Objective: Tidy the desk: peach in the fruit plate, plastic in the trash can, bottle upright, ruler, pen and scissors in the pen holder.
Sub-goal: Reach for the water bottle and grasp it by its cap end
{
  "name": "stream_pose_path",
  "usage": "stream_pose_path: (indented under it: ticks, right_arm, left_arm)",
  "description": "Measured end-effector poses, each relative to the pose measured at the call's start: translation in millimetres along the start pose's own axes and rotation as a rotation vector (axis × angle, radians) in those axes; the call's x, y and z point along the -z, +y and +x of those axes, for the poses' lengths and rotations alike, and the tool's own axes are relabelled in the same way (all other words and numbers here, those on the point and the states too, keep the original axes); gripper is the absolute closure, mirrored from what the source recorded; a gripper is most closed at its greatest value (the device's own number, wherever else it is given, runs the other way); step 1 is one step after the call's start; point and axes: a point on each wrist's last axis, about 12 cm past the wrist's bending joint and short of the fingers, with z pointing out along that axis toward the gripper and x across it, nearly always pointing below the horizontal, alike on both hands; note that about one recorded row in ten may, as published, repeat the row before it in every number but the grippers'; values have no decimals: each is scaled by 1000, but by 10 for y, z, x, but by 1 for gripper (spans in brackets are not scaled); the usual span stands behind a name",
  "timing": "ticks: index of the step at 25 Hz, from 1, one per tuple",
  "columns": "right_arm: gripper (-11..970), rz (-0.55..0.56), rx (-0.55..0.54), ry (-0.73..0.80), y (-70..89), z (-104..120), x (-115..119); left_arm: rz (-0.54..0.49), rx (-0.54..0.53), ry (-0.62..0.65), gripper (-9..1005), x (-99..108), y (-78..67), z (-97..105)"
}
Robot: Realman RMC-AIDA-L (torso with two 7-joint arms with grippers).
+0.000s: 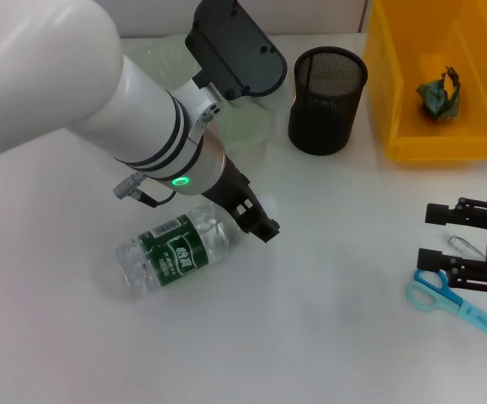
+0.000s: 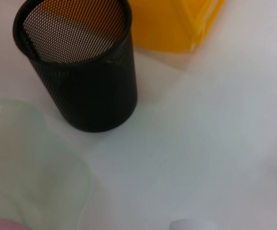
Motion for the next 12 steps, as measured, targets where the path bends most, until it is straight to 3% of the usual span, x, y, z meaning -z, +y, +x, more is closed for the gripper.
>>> stream_pose_path:
  ticks: [12]
  right_arm:
    - [255, 0, 6, 18, -47, -20, -86]
  left_arm:
    - [-27, -2, 11, 316, -202, 39, 35]
